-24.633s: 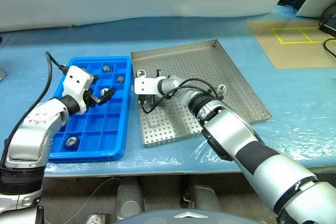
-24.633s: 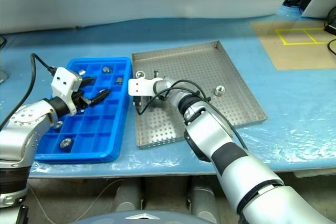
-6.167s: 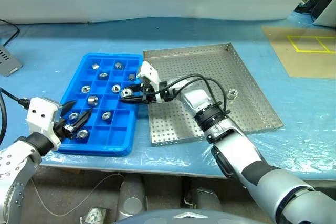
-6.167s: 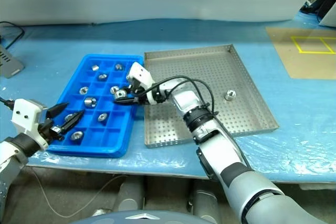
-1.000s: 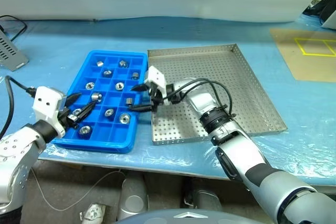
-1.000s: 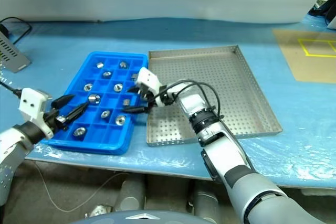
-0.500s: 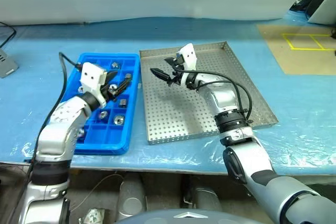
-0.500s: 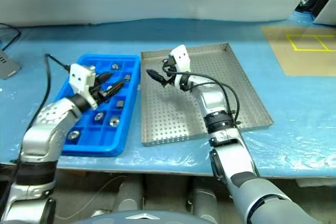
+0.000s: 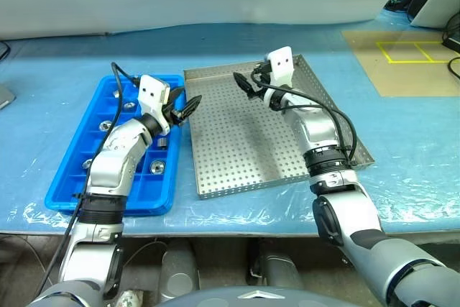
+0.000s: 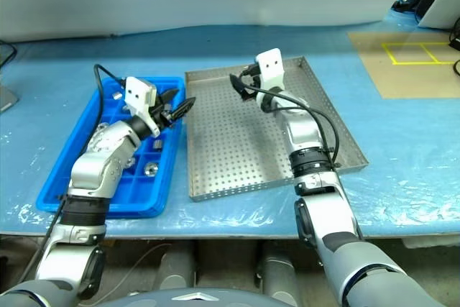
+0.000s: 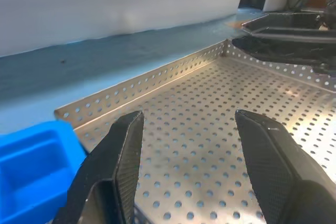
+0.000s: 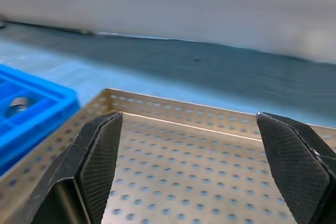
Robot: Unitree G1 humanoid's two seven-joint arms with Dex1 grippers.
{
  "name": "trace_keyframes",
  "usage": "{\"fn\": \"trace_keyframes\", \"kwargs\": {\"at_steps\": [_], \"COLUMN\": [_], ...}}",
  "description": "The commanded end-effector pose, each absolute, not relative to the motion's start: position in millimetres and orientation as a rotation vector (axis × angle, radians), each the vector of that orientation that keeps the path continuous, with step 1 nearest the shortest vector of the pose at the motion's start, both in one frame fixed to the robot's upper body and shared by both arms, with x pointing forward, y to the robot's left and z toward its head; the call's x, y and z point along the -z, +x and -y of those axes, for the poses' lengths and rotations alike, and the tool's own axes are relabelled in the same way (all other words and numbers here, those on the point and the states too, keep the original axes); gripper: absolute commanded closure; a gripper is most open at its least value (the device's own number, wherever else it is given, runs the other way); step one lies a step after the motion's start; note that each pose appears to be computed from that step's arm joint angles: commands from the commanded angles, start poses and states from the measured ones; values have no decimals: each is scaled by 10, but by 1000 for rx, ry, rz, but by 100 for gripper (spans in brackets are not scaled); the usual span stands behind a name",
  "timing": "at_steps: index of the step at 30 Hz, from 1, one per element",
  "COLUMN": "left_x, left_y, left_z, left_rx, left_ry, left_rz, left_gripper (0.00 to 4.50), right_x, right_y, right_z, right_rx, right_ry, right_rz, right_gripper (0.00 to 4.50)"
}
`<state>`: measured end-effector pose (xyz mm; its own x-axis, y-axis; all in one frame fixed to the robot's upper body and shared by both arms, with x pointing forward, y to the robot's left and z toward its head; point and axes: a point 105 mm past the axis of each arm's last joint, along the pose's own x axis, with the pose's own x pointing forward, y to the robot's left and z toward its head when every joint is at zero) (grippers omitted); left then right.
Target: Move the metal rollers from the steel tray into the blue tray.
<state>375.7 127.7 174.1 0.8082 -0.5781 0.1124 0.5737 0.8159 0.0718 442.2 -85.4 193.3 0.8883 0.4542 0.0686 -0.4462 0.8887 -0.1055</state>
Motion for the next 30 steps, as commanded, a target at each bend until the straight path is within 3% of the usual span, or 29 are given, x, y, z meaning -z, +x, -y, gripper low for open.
{"fn": "trace_keyframes", "kwargs": {"at_steps": [1, 15, 30], "left_x": [-1917, -2148, -2119], "left_y": [3821, 4109, 4051], "left_z": [-1253, -1406, -1322], "left_rx": [612, 455, 503], "left_ry": [54, -20, -3], "left_rz": [202, 269, 245], "left_gripper": [154, 154, 154], "right_x": [-2234, -2398, -2268], "right_y": [4424, 4472, 4436], "right_z": [921, 966, 904], "right_rx": [-422, -334, -335], "right_ry": [-119, -160, -156], "right_rz": [206, 302, 286], "right_gripper": [22, 22, 22]}}
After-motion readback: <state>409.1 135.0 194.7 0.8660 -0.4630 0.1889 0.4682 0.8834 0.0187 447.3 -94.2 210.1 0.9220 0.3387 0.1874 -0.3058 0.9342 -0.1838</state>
